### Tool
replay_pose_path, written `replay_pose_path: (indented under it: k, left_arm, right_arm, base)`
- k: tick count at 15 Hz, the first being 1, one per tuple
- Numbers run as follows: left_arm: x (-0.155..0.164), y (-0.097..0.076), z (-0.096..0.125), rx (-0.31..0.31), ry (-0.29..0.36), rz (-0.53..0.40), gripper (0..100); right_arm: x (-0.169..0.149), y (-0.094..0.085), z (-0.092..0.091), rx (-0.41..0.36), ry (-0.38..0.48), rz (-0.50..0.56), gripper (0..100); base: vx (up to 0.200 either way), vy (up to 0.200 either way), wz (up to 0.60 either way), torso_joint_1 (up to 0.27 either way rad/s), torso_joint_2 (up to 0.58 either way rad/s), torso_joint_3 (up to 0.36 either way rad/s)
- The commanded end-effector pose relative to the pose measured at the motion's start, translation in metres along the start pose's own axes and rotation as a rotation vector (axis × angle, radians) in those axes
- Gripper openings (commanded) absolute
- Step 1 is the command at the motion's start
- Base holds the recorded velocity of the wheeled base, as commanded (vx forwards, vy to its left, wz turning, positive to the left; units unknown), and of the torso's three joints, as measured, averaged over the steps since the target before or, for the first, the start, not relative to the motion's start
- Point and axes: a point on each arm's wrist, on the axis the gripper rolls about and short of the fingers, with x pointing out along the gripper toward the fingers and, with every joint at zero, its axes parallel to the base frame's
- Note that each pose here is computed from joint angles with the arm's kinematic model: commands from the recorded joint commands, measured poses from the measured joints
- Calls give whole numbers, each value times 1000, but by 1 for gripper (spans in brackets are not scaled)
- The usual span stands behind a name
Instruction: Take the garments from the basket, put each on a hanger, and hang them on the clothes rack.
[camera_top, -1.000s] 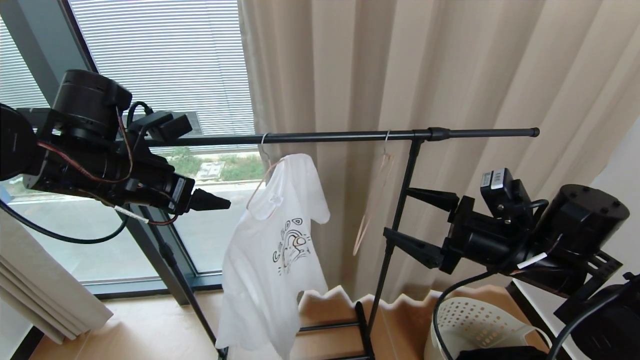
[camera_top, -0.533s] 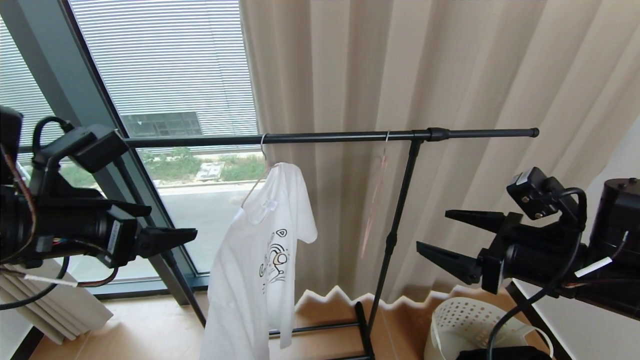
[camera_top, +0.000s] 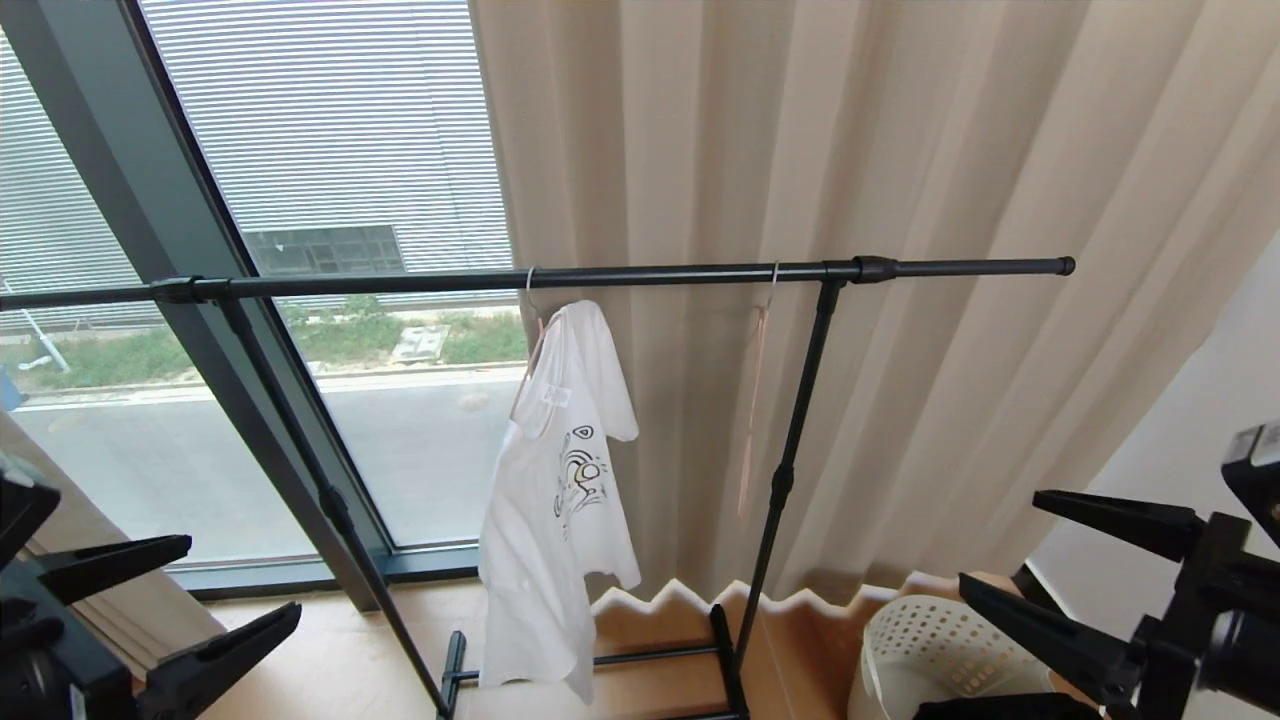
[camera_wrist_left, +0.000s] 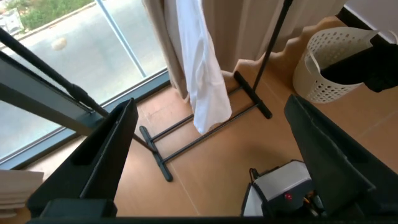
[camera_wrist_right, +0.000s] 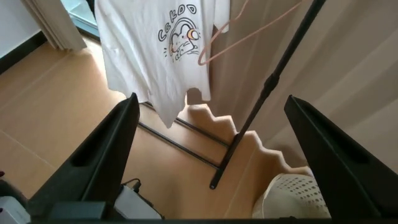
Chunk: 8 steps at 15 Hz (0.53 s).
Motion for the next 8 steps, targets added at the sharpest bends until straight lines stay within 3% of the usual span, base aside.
replay_pose_path:
  k: [1,2,3,5,7,8]
  left_arm:
    - [-24,-12,-35,-2,-69,69,100]
    - [-26,-14,-40,-1,-72,72,100]
    - [-34,-20,-52,-5,-102,79,100]
    - [-40,-25,-64,-8,-134,86,100]
    - [-44,-31,-81,-4,-151,91,100]
    - [-45,-35,-92,-2,-154,92,100]
  right_arm:
    - [-44,7,-33,-14,-77,-14,100]
    - [-48,7,-38,-15,-84,-28,100]
    - [-60,7,-58,-13,-95,-84,100]
    - [-71,8,-78,-10,-116,-113,100]
    - [-86,9,-92,-9,-202,-121,100]
    - [-95,10,-107,-7,-183,-123,100]
  base:
    - [0,0,0,0,0,0]
    - [0,0,0,0,0,0]
    - [0,0,0,0,0,0]
    - [0,0,0,0,0,0]
    - [0,0,0,0,0,0]
    - [0,0,0,0,0,0]
